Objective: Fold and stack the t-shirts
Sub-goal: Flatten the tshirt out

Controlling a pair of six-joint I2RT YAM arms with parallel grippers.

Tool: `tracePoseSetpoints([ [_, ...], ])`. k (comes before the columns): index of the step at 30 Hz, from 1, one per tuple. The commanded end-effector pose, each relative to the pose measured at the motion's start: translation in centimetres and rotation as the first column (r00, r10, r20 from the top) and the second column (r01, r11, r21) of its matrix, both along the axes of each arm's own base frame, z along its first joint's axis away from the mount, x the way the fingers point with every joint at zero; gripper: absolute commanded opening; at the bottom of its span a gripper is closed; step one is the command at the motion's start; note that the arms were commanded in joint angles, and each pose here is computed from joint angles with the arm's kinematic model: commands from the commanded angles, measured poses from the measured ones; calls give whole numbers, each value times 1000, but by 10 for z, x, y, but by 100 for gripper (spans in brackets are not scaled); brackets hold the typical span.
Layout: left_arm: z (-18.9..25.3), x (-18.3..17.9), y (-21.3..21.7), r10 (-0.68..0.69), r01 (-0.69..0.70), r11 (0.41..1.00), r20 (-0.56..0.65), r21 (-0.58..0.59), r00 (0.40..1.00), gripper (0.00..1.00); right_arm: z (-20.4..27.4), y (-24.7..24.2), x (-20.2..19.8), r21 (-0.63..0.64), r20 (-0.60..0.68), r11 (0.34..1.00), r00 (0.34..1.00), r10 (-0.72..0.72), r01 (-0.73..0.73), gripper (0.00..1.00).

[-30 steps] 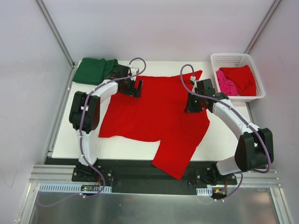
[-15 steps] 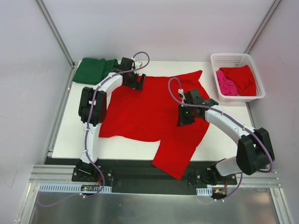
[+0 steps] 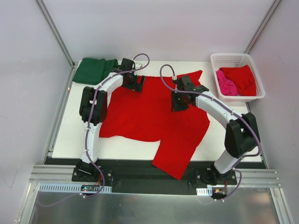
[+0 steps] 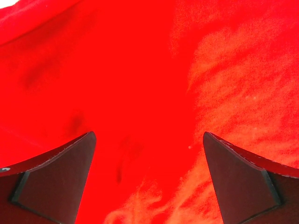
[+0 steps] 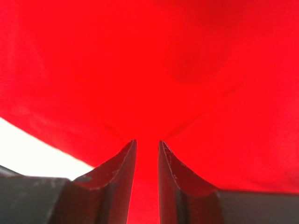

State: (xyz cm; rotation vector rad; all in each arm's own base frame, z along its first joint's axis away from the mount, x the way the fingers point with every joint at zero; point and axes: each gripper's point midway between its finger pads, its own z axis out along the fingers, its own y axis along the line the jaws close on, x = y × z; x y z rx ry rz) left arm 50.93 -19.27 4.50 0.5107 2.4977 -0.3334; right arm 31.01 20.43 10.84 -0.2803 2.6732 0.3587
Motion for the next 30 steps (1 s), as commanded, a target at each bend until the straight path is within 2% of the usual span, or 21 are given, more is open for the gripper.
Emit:
tracePoseSetpoints([
  [1,7,-2,0,-9,9,1000,-6,0,1000,99,-14,13,10,2,-48,1000,999,19,-19,29],
  [6,10,2,2,-4,4,1000,3,15,1000,99,-40,26,-9,42,-115,999,993,35,-30,29],
  [16,4,12,10,15,-13,997,-19,79,1000,99,-59,23,-33,7,-176,999,983,47,-47,33],
  [23,6,6,14,6,-2,995,-41,100,999,99,-40,16,-1,-71,-75,997,997,3,-8,33],
  [27,9,-4,17,6,0,994,-52,106,999,99,-12,14,38,-92,44,995,998,-42,46,35],
  [30,11,-7,21,7,-1,993,-50,119,999,99,-3,8,63,-74,75,993,993,-88,93,35],
])
